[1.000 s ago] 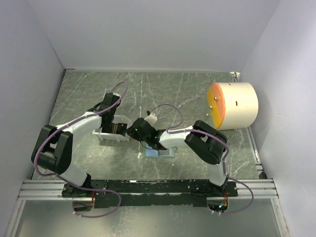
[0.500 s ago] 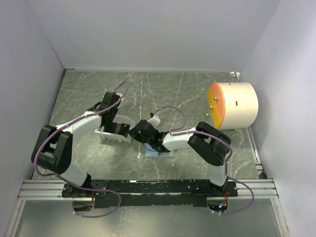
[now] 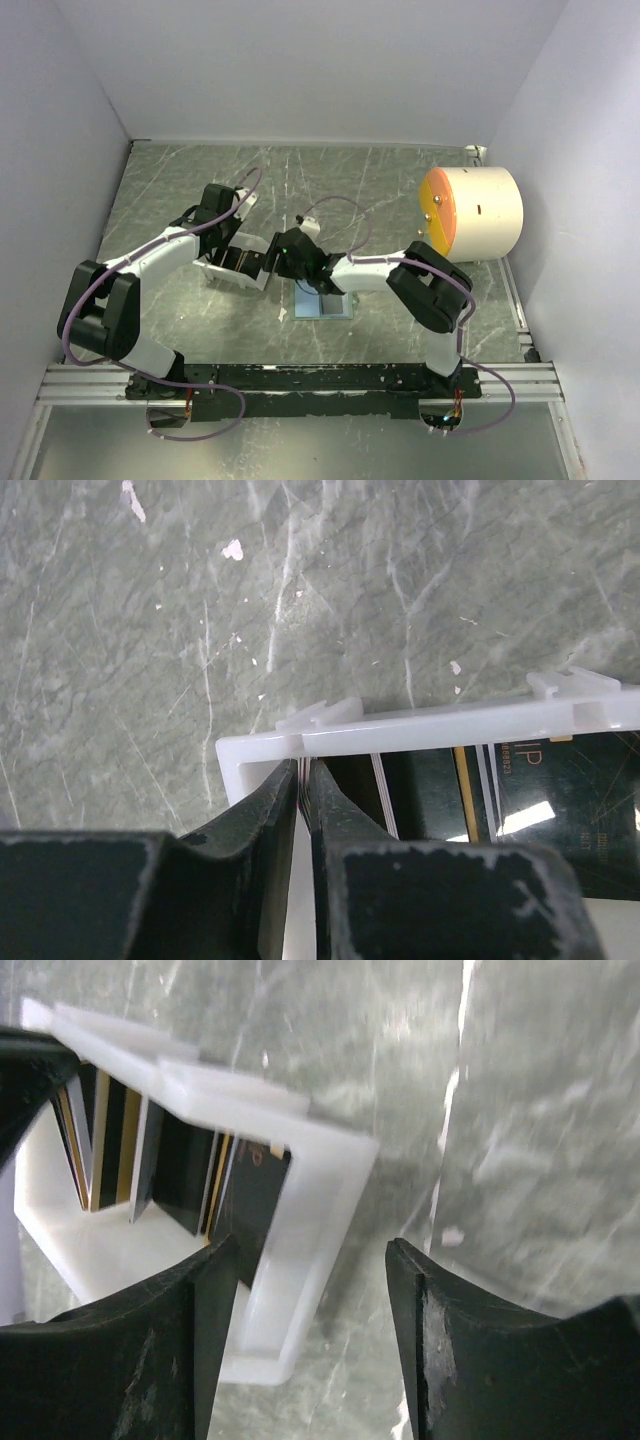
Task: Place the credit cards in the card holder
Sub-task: Pick up the credit card from the storage box.
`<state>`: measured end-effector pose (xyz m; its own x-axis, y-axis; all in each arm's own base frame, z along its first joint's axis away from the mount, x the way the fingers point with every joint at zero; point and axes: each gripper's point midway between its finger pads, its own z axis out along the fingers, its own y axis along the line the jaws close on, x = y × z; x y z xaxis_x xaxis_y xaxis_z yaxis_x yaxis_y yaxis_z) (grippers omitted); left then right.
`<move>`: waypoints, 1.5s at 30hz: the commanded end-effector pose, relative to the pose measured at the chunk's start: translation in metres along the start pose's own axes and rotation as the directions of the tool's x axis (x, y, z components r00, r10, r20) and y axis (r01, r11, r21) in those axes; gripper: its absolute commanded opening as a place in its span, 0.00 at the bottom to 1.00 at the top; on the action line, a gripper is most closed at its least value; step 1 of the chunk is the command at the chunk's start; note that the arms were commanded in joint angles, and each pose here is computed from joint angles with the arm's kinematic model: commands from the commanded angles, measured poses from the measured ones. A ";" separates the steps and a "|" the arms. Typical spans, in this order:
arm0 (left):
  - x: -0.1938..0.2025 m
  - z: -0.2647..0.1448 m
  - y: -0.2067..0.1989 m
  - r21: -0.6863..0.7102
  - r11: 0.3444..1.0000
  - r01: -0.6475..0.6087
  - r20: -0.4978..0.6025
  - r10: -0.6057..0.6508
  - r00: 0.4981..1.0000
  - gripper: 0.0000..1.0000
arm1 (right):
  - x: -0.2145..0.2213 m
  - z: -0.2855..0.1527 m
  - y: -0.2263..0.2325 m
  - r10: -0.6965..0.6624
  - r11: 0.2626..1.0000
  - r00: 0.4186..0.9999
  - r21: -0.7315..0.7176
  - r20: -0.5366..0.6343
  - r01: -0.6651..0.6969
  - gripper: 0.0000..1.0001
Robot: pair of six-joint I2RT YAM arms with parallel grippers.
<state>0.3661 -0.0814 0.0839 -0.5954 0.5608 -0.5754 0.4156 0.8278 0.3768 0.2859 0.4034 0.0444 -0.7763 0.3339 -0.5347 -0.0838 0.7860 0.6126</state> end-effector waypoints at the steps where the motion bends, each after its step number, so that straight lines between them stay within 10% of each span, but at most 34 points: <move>1: -0.012 0.001 -0.001 0.025 0.999 -0.021 0.065 0.020 0.998 0.21 | -0.040 -0.004 0.004 -0.196 0.980 0.980 -0.024 0.015 0.197 0.61; 15: -0.013 0.000 0.002 -0.001 1.000 0.008 0.089 -0.008 0.996 0.22 | -0.045 0.038 0.038 -0.581 0.761 0.811 -0.306 0.074 0.572 0.56; 29: -0.013 -0.012 0.001 0.060 0.996 0.071 0.018 -0.072 0.997 0.07 | -0.051 0.045 0.014 -0.529 0.830 0.847 -0.182 0.049 0.528 0.14; 45: -0.035 -0.015 -0.013 0.181 0.982 0.049 0.094 -0.066 0.993 0.07 | -0.041 0.019 0.012 -0.548 0.810 0.835 -0.215 0.055 0.546 0.14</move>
<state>0.3735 -0.1076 0.1028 -0.5354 0.5354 -0.6533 0.4976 0.8249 0.2682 0.3212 0.4172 0.0456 -0.5943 -0.1471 -0.7906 -0.6388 0.6837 0.3529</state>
